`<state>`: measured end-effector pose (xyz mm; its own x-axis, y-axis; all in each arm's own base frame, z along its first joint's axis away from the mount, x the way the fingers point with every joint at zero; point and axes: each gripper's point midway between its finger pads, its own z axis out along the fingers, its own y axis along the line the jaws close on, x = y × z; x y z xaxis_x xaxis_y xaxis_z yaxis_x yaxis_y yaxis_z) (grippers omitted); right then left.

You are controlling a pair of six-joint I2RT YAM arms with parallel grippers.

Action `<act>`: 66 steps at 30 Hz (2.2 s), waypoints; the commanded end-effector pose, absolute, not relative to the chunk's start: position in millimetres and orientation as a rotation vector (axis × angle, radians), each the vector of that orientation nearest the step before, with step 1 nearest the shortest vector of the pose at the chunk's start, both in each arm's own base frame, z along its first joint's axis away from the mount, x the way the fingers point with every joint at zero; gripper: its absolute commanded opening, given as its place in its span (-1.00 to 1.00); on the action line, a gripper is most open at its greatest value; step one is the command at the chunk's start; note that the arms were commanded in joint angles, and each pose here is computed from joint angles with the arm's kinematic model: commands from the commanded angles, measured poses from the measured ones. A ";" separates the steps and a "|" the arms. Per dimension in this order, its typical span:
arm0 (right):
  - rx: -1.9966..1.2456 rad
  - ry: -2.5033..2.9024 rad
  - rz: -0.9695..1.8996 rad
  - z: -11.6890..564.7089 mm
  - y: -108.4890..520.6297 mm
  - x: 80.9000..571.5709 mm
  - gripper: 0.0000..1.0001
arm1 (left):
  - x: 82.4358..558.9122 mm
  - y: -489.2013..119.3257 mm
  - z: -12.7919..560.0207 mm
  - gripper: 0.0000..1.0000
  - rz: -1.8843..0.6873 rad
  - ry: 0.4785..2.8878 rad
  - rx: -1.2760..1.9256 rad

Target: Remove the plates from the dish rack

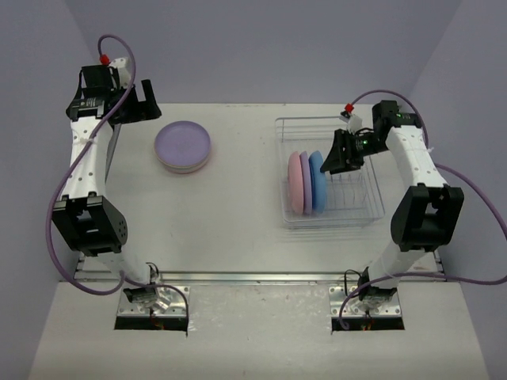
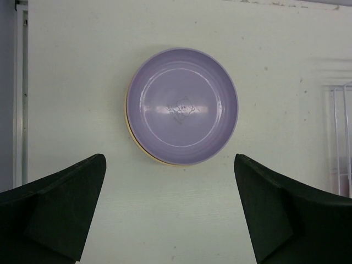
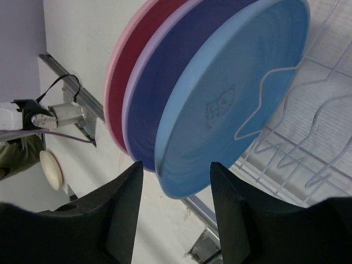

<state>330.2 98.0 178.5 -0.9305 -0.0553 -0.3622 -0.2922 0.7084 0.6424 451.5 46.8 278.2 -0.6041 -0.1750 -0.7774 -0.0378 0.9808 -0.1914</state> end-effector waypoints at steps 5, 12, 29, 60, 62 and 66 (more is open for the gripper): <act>-0.364 2.545 1.230 189.7 131.5 334.3 -0.29 | 424.9 15.6 293.1 1.00 -0.222 2.188 -0.023; -0.385 2.486 1.336 217.8 141.4 330.2 -1.00 | 414.2 1.6 286.5 1.00 -0.238 2.200 0.004; -0.275 2.014 1.818 340.4 127.4 309.2 -1.00 | 413.1 -20.8 301.2 1.00 -0.307 2.174 0.050; -1.649 1.243 -0.614 324.2 244.5 321.3 -1.00 | 384.1 -81.6 380.3 1.00 -0.619 2.018 0.332; -1.666 1.182 -0.678 318.4 258.2 320.1 -1.00 | 376.0 -98.4 371.6 0.96 -0.624 2.039 0.432; -1.724 1.057 -0.763 306.3 280.7 314.6 -1.00 | 361.8 -123.6 356.9 0.86 -0.575 2.066 0.539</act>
